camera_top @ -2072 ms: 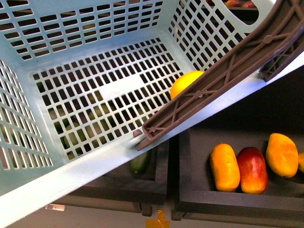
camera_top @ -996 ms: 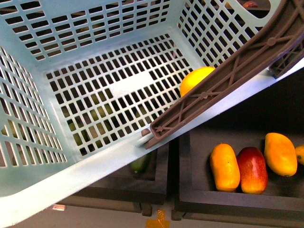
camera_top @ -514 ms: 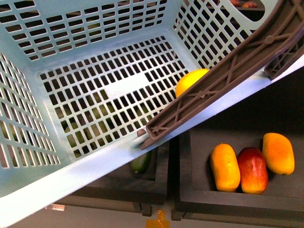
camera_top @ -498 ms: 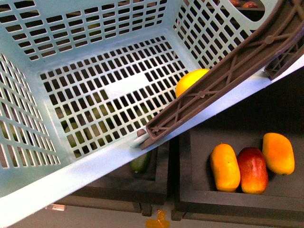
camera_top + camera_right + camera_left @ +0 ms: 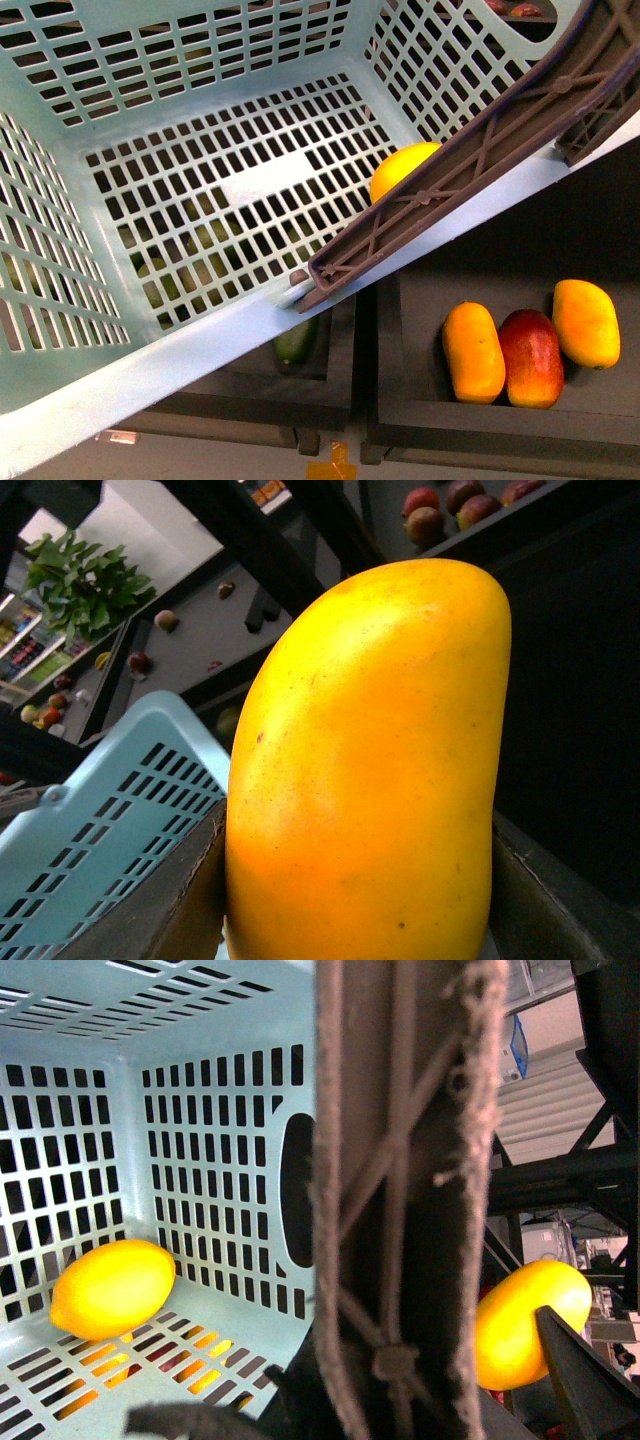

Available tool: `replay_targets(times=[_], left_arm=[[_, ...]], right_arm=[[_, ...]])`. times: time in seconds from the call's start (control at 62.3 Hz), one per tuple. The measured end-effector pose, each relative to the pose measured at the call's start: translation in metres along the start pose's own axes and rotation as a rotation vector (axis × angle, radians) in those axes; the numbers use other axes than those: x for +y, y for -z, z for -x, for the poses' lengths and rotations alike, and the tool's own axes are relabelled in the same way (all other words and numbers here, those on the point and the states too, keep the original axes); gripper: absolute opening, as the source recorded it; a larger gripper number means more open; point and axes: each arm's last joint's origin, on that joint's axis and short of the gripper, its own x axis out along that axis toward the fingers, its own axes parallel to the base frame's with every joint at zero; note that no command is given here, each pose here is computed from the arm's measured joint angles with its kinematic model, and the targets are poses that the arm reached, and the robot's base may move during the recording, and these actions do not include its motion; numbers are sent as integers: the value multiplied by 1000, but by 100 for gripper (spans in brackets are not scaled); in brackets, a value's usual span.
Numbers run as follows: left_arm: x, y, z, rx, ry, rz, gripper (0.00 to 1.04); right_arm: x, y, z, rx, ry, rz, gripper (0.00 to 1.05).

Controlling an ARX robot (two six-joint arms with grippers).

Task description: Pick lemon and mango into basket

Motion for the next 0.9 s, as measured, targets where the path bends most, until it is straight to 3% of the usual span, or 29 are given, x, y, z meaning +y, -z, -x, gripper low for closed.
replay_targets(times=[0.337,0.659,0.707,0.755,0.899], left_arm=[[0,0,0,2,1,1,5],[0,0,0,2,1,1,5],[0,0,0,2,1,1,5],[0,0,0,0,0,0,5],[0,0,0,-1,-1,-2,5]], right_arm=[[60,45,-29,52,-71,87,60],[92,83,-48,142,-72,150,59],[94,86,-49,151,-72,154,66],[96,89,-50,151,-63,155,78],[94,84,-49,115,-26,144,97]])
